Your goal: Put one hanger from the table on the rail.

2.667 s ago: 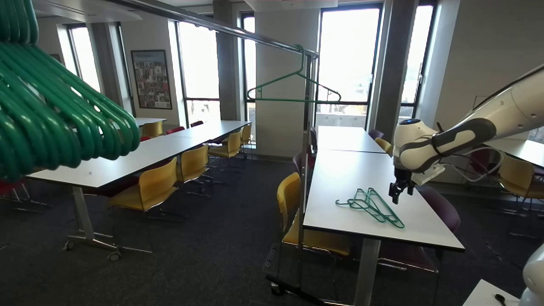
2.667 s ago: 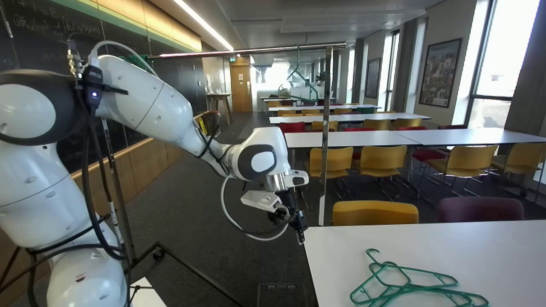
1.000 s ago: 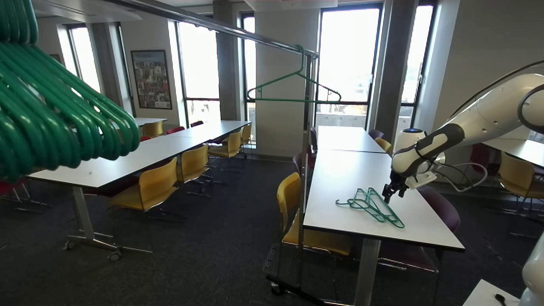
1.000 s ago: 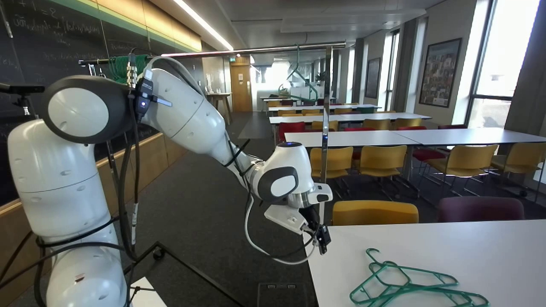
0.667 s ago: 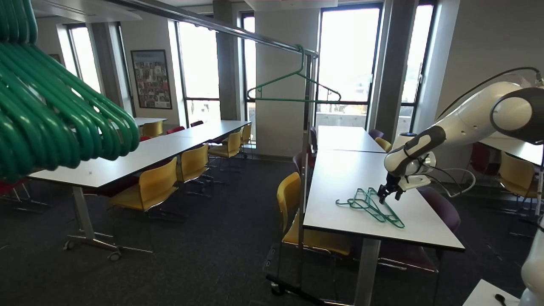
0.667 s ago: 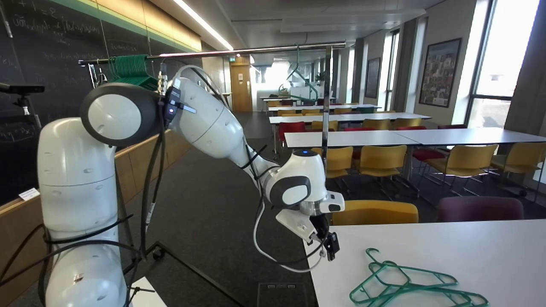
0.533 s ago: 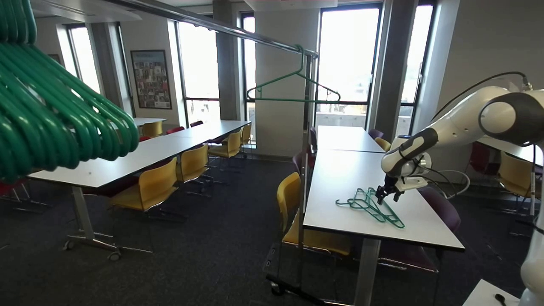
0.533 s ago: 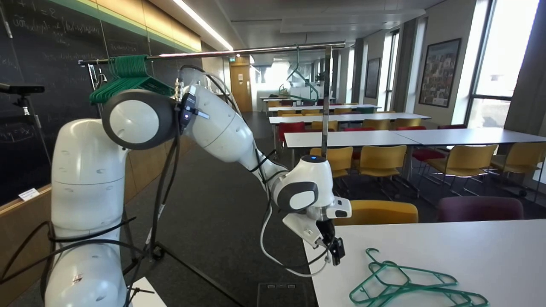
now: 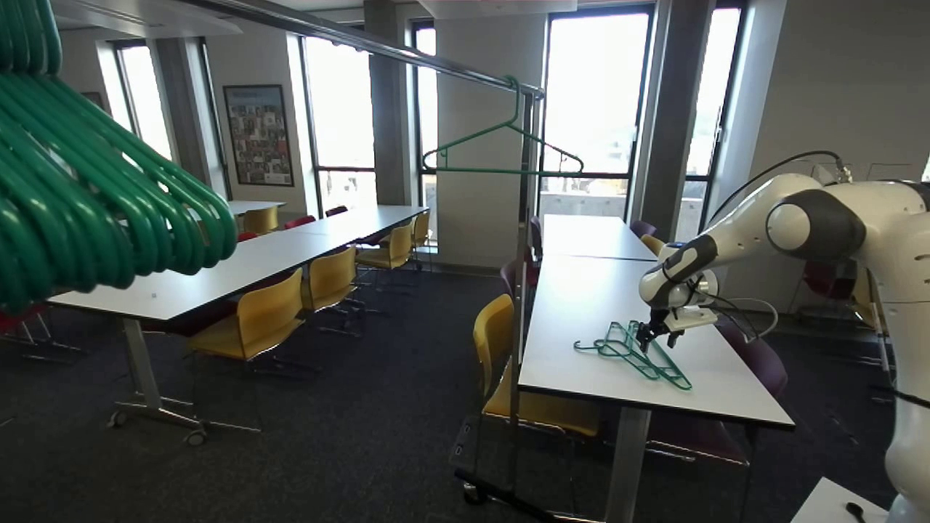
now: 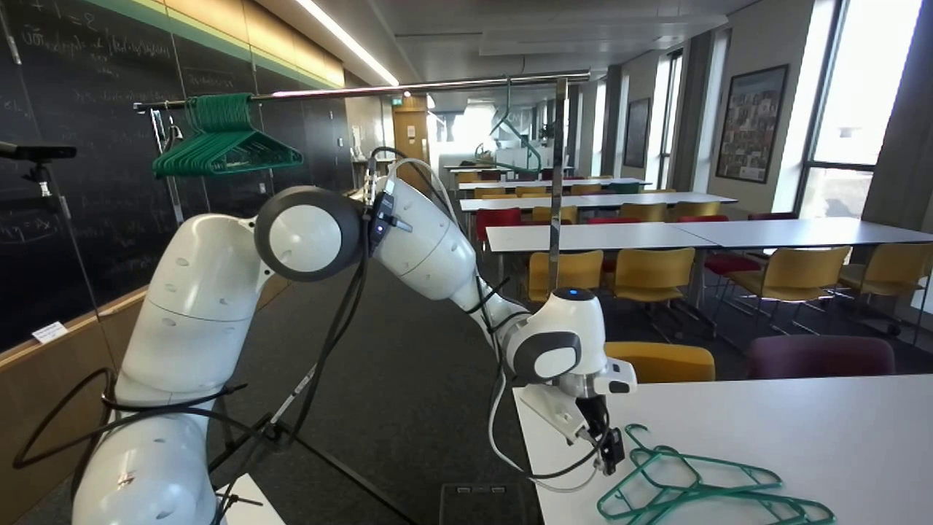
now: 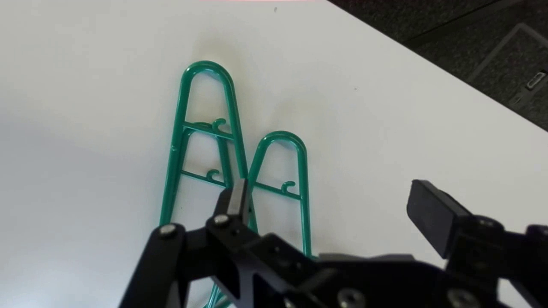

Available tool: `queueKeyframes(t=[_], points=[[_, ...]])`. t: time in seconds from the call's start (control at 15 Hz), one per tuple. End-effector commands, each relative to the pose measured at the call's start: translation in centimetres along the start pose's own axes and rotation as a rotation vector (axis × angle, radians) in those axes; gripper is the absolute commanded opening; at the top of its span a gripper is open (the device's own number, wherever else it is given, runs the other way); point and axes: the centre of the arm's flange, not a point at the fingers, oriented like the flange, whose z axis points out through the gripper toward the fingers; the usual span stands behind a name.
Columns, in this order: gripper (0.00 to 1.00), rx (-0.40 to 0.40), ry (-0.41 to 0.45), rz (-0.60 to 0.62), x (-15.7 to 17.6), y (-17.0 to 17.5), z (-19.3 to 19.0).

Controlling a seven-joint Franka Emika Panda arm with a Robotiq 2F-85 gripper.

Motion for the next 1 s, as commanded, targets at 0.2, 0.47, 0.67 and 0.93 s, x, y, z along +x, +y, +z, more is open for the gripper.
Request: queueKeyframes(t=[0.2, 0.47, 0.67, 0.93], points=[[1.0, -0.009, -0.022, 0.001, 0.8, 0.4, 1.9], [1.0, -0.008, -0.023, -0.001, 0.8, 0.2, 1.9], [1.0, -0.01, 0.012, -0.001, 0.9, 0.4, 1.6], [1.0, -0.018, 0.021, 0.045, 1.3, -0.1, 2.0]])
